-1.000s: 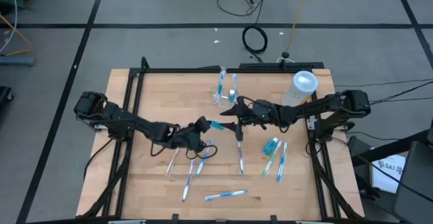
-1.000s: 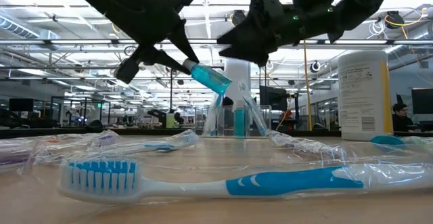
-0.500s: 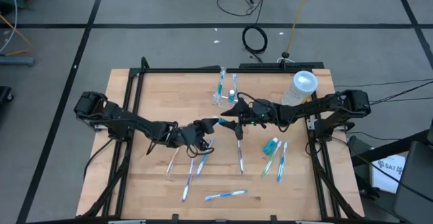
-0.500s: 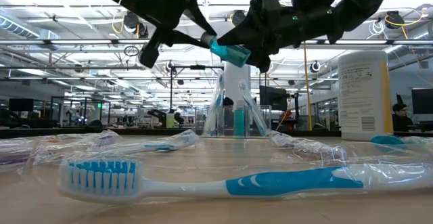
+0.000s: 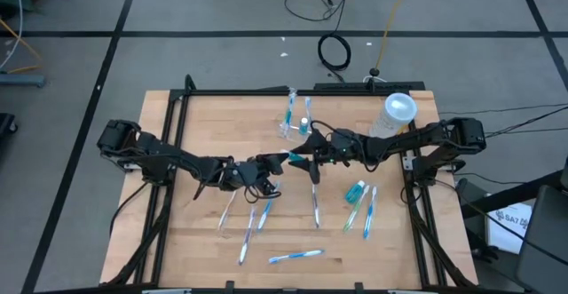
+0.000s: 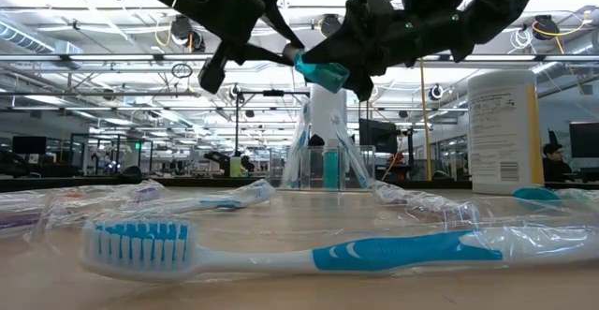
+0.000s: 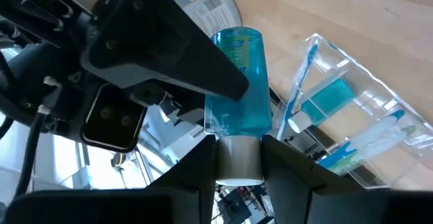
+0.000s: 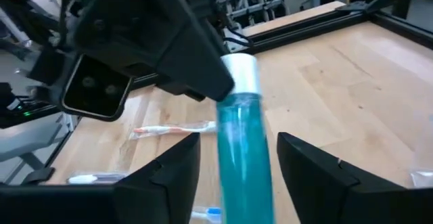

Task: Pick & Place toothbrushing station
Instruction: Put the left mouthwash into the middle section of the transparent organizer

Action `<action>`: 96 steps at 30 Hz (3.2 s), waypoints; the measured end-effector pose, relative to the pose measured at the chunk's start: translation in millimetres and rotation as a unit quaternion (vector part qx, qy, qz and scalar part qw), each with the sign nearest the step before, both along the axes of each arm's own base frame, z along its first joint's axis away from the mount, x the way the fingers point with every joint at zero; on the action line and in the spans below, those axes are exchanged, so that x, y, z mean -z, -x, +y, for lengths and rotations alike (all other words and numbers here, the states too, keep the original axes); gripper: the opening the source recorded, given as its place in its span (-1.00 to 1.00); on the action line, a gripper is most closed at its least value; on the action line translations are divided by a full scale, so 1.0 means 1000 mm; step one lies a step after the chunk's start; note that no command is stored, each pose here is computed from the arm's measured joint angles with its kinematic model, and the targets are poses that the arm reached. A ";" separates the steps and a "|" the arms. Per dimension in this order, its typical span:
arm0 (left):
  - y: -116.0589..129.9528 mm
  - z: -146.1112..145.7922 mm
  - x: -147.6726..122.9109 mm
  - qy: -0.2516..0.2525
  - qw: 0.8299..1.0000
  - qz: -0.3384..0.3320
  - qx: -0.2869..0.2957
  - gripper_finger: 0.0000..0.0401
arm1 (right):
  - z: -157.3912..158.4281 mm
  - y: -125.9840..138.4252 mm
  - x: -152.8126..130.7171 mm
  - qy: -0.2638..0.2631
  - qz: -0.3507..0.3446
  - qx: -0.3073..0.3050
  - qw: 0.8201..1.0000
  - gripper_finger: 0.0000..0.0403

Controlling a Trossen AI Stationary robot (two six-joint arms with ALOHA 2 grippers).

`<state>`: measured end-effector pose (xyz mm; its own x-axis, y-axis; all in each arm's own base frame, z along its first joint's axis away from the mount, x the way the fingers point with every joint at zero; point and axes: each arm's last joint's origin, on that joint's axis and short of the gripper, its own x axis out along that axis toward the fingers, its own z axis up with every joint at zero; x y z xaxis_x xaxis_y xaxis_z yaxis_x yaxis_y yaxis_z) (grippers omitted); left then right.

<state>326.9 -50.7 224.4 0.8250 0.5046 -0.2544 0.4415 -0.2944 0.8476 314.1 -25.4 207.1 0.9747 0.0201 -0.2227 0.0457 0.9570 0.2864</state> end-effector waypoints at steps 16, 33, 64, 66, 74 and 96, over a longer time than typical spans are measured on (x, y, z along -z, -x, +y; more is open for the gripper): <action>-0.001 -0.001 0.000 -0.006 0.999 0.012 0.038 -0.36 | 0.001 0.000 0.000 0.017 0.000 -0.022 1.000 -0.49; 0.005 0.000 -0.016 0.202 0.960 -0.175 -0.089 -0.17 | 0.001 0.000 -0.002 0.052 -0.011 -0.035 0.998 -0.51; 0.025 0.064 -0.025 0.775 0.575 -0.255 0.063 -0.23 | 0.008 -0.001 -0.039 0.149 -0.207 -0.037 0.966 -0.50; 0.019 0.065 -0.013 0.776 0.579 -0.244 0.054 -0.23 | 0.008 -0.001 -0.039 0.149 -0.208 -0.036 0.966 -0.50; 0.009 0.065 -0.005 0.771 0.578 -0.252 0.089 -0.23 | 0.009 -0.001 -0.041 0.149 -0.216 -0.036 0.964 -0.50; 0.010 0.066 -0.013 0.767 0.564 -0.288 0.102 -0.23 | 0.008 0.000 -0.043 0.150 -0.226 -0.008 0.962 -0.50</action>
